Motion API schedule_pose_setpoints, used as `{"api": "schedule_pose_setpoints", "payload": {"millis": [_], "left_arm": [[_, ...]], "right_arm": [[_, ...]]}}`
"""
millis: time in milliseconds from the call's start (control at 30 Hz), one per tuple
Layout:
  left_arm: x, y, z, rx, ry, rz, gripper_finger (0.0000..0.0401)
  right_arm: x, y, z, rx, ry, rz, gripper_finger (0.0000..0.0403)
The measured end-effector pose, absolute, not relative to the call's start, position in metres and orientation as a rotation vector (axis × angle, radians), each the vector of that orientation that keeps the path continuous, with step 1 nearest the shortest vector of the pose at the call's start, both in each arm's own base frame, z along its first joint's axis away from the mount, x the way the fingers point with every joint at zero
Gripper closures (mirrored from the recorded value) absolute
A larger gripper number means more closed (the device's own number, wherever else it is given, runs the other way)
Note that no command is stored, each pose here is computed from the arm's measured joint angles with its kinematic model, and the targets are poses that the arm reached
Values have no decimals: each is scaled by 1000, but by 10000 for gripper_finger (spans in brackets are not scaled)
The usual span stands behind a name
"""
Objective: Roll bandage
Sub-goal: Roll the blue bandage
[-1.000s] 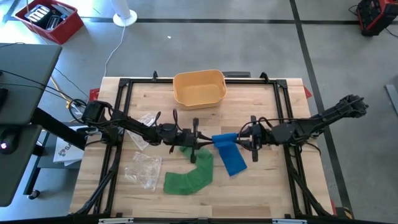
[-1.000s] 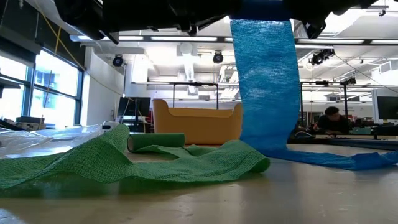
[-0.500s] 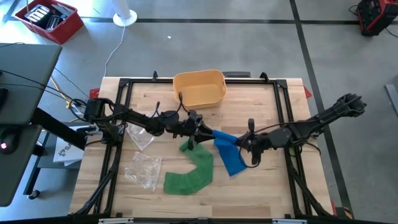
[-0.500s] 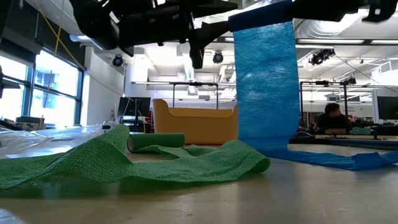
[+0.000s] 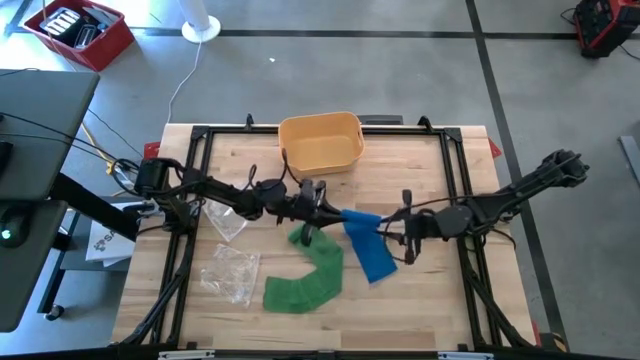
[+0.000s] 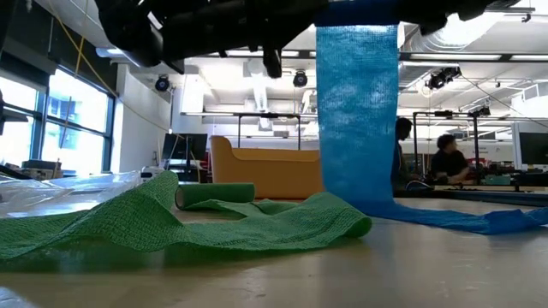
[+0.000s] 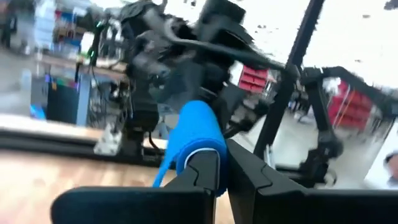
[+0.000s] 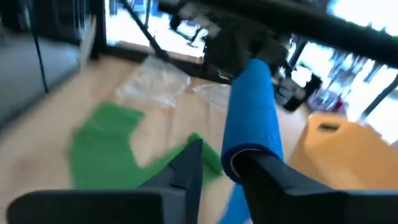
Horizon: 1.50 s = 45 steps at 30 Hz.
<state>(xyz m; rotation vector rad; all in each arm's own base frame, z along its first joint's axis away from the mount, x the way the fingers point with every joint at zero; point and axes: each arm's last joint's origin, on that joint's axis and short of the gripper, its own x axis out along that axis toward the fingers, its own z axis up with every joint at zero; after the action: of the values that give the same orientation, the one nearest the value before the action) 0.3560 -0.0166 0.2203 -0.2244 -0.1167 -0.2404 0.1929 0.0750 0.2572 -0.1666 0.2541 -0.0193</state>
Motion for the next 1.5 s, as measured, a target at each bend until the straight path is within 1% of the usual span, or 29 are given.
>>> {"api": "schedule_pose_setpoints", "payload": {"millis": [100, 267, 367, 433, 533, 600, 700, 767, 867, 967, 1033, 1067, 1167, 1300, 1433, 1500], "left_arm": [[355, -25, 220, -78, -133, -274, 395], [354, -40, 221, 190, -179, -310, 392], [353, -49, 221, 324, -202, -319, 386], [352, -52, 221, 340, -206, -324, 381], [352, -53, 221, 242, -188, -297, 372], [352, -50, 221, 145, -174, -299, 362], [353, -44, 222, -47, -146, -311, 339], [354, -37, 222, -163, -127, -338, 322], [354, -28, 223, -318, -106, -369, 300], [354, -21, 226, -464, -110, -371, 288], [354, -17, 227, -541, -107, -368, 287], [354, -16, 227, -566, -103, -363, 289], [354, -15, 226, -589, -101, -352, 306], [354, -18, 226, -553, -105, -329, 345], [354, -23, 226, -482, -120, -313, 386], [354, -26, 226, -434, -128, -315, 396]], "right_arm": [[192, 76, 261, 46, 230, -9, 285], [193, 78, 267, 283, 175, 31, 281], [193, 78, 268, 319, 164, 33, 296], [193, 78, 268, 297, 161, 24, 320], [193, 77, 269, 221, 154, 3, 372], [193, 77, 269, 160, 152, 4, 393], [193, 76, 269, 57, 153, 4, 384], [193, 77, 269, -59, 153, 23, 382], [191, 83, 267, -341, 156, 100, 386], [188, 88, 264, -647, 161, 153, 392], [187, 89, 262, -794, 172, 174, 393], [187, 89, 261, -828, 179, 168, 393], [187, 88, 260, -836, 197, 149, 393], [187, 88, 260, -821, 198, 151, 393], [187, 88, 261, -716, 194, 138, 393], [187, 88, 261, -616, 200, 118, 393]]}}
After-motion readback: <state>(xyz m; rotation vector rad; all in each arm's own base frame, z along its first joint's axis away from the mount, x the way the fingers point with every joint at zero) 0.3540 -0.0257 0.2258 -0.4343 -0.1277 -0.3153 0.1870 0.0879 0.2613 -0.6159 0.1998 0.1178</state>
